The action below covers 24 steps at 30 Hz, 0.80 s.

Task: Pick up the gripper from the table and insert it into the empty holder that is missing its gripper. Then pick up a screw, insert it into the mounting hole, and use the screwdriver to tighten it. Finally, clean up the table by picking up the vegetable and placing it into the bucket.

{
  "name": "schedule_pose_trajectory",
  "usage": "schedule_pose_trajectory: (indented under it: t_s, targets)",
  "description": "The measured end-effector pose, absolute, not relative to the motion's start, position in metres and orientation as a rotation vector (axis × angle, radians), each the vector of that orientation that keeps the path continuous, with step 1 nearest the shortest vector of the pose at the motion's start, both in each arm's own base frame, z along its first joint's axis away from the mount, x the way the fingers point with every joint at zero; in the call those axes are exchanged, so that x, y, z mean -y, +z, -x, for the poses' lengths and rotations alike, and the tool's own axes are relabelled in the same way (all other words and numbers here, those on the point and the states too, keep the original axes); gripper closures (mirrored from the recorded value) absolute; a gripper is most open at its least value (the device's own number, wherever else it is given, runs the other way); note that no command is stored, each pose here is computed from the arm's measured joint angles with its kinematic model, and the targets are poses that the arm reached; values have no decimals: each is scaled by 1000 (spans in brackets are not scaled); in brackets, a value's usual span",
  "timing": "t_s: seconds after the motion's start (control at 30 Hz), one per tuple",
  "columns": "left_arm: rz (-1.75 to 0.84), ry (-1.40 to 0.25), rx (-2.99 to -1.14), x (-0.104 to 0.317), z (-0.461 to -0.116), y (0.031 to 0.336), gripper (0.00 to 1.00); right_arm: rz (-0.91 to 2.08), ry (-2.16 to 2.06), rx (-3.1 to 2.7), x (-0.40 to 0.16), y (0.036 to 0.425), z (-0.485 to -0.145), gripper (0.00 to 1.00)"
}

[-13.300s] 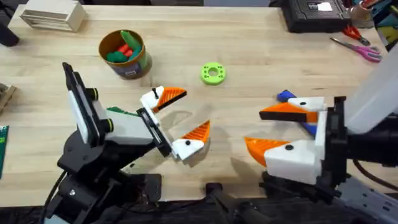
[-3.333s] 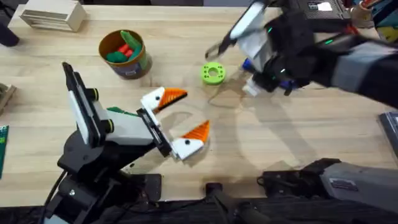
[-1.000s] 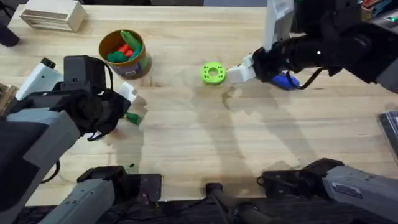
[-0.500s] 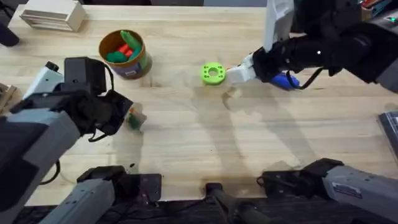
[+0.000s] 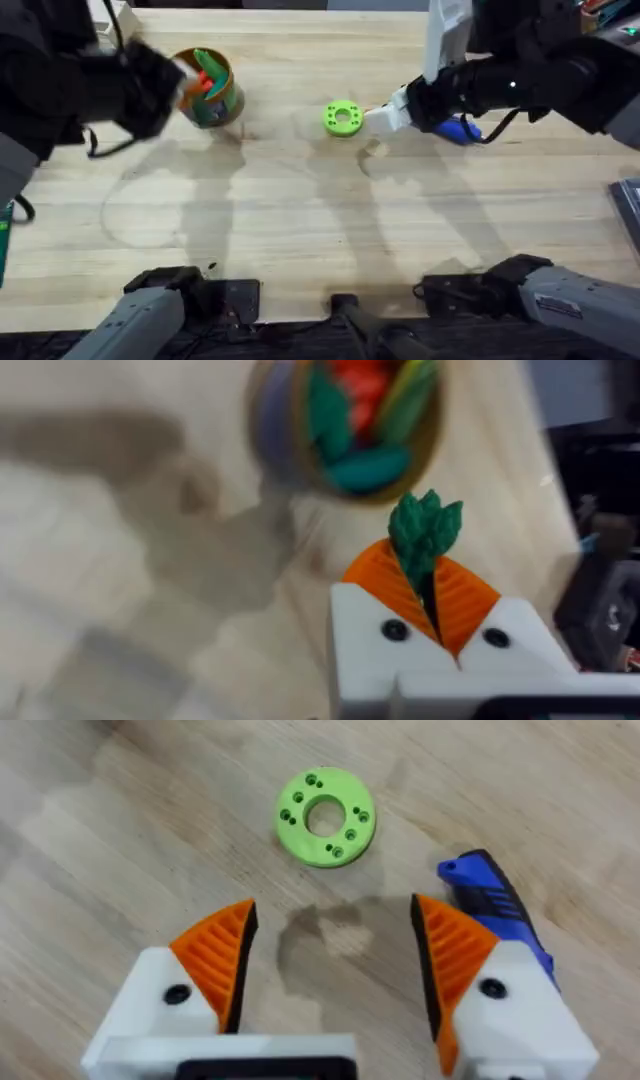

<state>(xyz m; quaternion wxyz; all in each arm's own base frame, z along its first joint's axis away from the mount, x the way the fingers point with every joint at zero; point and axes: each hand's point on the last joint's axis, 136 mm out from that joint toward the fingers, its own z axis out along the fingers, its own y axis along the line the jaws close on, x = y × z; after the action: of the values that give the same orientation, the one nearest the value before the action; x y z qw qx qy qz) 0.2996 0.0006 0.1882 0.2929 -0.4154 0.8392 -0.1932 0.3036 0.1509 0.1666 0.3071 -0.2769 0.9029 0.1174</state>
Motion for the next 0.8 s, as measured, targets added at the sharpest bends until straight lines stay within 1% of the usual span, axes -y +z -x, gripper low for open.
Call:
schedule_pose_trajectory:
  t_s: [0.13, 0.23, 0.4, 0.53, 0.7, 0.73, 0.77, 0.8]
  targets:
    - [954, -474, -2120, -11, -328, 215, 987, 732, 311, -2388, -151, 167, -304, 145]
    - [921, -427, -2084, -18, -344, 217, 988, 732, 311, -2388, -151, 167, -304, 144]
    - [939, -348, -2124, -29, -371, 185, 988, 733, 311, -2388, -151, 167, -304, 145]
    - [938, -338, -2141, -31, -394, 161, 988, 733, 311, -2388, -151, 167, -304, 144]
    - [949, -330, -2175, -30, -400, 143, 987, 733, 311, -2388, -151, 167, -304, 145]
    - [944, -323, -2185, -31, -400, 140, 913, 733, 311, -2388, -151, 167, -304, 145]
    - [946, -322, -2190, -30, -400, 138, 816, 732, 311, -2388, -151, 167, -304, 145]
    - [949, -321, -2194, -30, -400, 136, 673, 732, 311, -2388, -151, 167, -304, 145]
